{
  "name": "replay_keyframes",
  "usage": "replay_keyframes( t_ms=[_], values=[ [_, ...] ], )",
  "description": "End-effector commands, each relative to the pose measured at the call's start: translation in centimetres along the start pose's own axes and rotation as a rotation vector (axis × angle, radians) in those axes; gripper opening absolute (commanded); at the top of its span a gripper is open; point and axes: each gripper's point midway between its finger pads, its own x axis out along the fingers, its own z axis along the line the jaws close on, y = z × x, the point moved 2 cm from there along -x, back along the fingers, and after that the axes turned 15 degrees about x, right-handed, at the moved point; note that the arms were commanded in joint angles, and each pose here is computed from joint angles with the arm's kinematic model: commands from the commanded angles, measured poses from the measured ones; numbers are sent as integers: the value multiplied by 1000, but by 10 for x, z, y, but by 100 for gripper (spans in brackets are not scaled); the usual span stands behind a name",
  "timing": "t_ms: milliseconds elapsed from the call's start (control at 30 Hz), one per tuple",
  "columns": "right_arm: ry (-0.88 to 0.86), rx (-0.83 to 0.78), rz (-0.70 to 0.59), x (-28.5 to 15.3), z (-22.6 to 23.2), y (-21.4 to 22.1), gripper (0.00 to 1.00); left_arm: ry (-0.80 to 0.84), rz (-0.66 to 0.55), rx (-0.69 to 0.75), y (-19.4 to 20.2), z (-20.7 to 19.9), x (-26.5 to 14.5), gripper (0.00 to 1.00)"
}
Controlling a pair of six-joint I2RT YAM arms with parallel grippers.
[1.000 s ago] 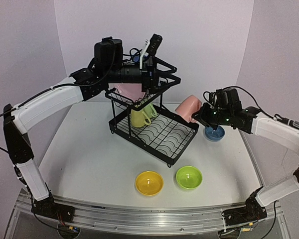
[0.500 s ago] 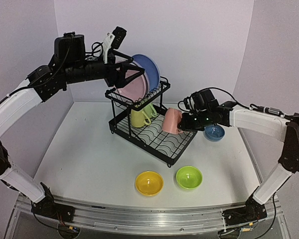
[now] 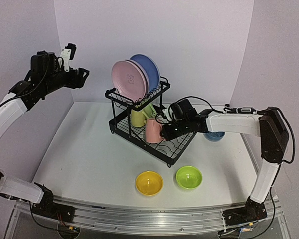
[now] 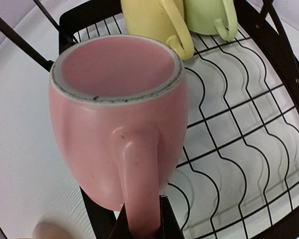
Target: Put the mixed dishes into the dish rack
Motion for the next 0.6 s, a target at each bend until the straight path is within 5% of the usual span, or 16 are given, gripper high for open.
replay_keyframes(
  t_ms=[0, 567],
  values=[
    [-137, -131, -264, -9, 38, -60, 0, -121, 82, -134, 38, 37, -8, 80],
    [-194, -286, -376, 49, 55, -79, 0, -105, 276, -160, 136, 34, 8, 79]
  ],
)
